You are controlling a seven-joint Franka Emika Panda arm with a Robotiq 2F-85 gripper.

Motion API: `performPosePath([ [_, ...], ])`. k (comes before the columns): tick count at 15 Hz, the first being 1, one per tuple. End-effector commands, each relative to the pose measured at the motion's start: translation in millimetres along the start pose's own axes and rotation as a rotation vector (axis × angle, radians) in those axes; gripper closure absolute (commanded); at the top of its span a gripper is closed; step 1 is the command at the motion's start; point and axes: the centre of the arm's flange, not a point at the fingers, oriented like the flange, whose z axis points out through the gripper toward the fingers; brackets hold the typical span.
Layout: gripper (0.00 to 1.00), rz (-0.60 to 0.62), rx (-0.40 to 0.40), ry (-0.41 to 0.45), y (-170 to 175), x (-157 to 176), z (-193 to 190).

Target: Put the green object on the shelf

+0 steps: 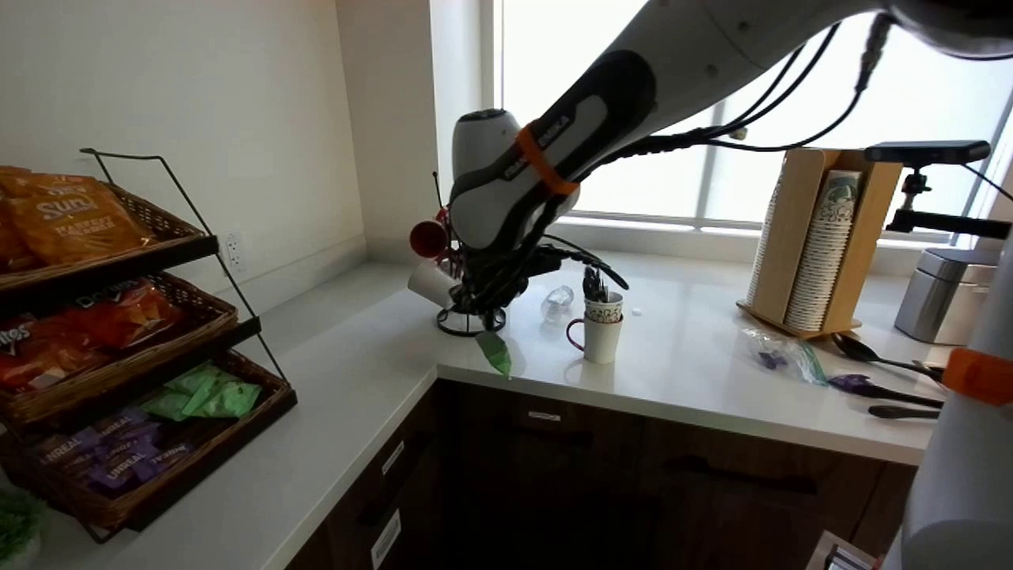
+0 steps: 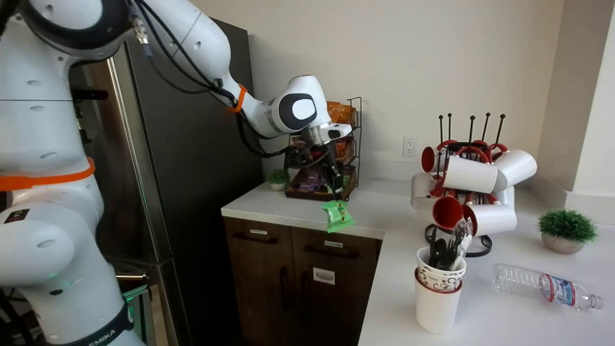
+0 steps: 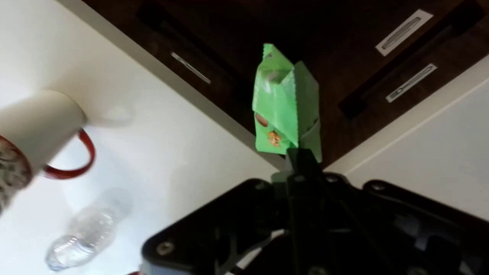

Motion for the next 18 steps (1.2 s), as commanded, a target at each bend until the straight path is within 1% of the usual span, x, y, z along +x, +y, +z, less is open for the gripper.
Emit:
performPosePath([
  [1,1.0,-0.202,-0.004,0.0,-63.4,69.2,18.9],
  [6,1.0,-0.467,0.027,0.043,-167.1,104.8,28.8],
  [7,1.0,-0.518,0.05,0.064,-182.5,106.0,27.4],
  [8,1.0,-0.561,0.109,0.087,-196.7,104.9,23.7],
  [9,1.0,-0.474,0.075,0.073,-167.9,75.3,21.7],
  [10,0.99,-0.488,0.083,0.081,-178.3,77.5,22.3],
  [11,0.99,-0.488,0.08,0.08,-180.1,76.5,23.6],
  [16,1.0,-0.472,0.068,0.082,-168.6,81.9,23.5],
  [18,1.0,-0.547,0.105,0.073,-195.1,95.0,32.2],
])
